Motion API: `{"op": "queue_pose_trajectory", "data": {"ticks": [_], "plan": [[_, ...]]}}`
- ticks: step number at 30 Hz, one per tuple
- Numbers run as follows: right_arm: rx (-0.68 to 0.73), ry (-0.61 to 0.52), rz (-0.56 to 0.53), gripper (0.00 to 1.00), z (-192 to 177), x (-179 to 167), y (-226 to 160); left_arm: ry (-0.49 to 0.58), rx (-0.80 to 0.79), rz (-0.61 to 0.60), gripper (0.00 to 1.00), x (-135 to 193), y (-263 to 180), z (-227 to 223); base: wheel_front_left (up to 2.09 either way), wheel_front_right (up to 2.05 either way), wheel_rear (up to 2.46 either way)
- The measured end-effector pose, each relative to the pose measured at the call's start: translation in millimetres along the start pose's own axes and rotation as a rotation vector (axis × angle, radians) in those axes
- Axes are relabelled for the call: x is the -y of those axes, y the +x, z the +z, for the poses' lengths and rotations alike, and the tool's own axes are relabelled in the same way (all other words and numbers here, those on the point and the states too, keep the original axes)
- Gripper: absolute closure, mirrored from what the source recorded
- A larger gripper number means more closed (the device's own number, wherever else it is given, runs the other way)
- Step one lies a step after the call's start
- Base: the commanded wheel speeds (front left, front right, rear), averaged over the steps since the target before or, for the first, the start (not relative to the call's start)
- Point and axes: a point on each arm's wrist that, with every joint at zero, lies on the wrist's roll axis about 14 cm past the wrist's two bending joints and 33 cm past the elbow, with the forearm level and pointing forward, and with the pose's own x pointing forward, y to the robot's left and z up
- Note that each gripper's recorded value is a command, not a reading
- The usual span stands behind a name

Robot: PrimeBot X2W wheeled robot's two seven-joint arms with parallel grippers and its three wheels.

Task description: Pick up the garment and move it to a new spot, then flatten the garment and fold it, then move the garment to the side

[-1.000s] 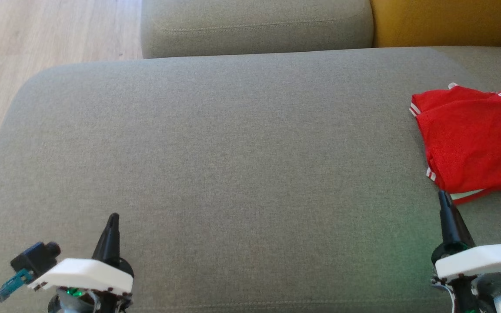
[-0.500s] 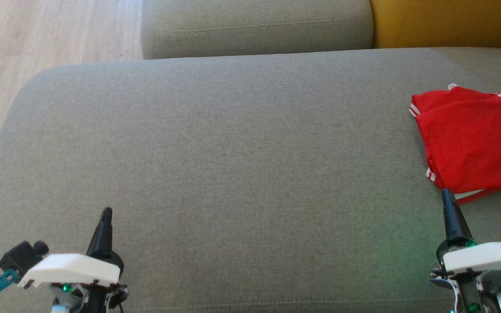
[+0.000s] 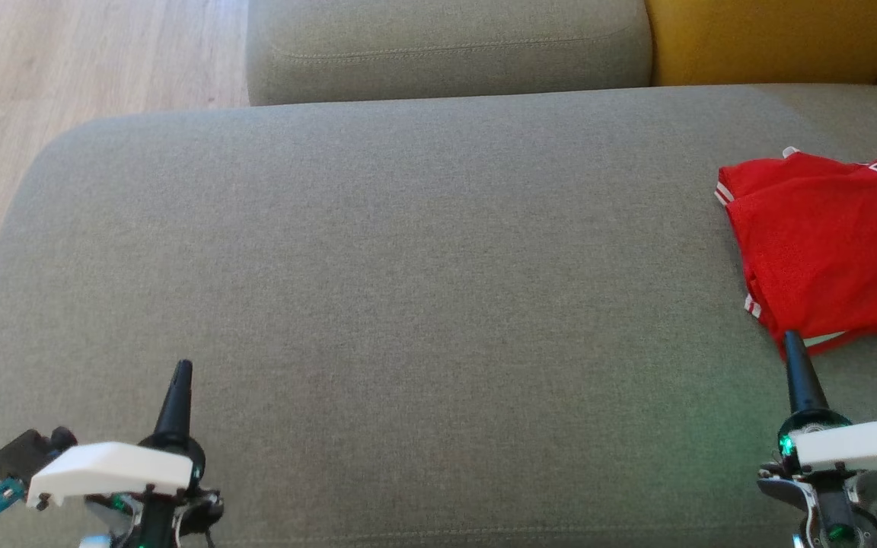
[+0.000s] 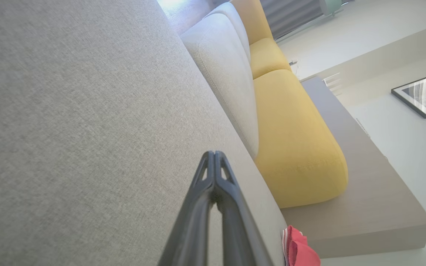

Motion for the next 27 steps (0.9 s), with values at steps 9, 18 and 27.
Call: {"op": "queue_pose_trajectory", "data": {"ticks": [9, 18, 27], "plan": [[0.021, 0.104, 0.004, 1.0, 4.8, -0.5, 3.0, -0.109, 0.01, -0.017, 1.0, 3.2, 2.3, 5.6, 0.0, 0.0, 0.0], [0.04, 0.21, 0.007, 1.0, 8.9, 0.2, 5.3, -0.214, 0.012, -0.039, 1.0, 7.1, 3.7, 7.9, 0.0, 0.0, 0.0], [0.051, 0.304, 0.002, 1.0, 10.3, 3.4, 5.4, -0.314, 0.016, -0.068, 1.0, 13.3, 6.2, 11.6, 0.0, 0.0, 0.0]]}}
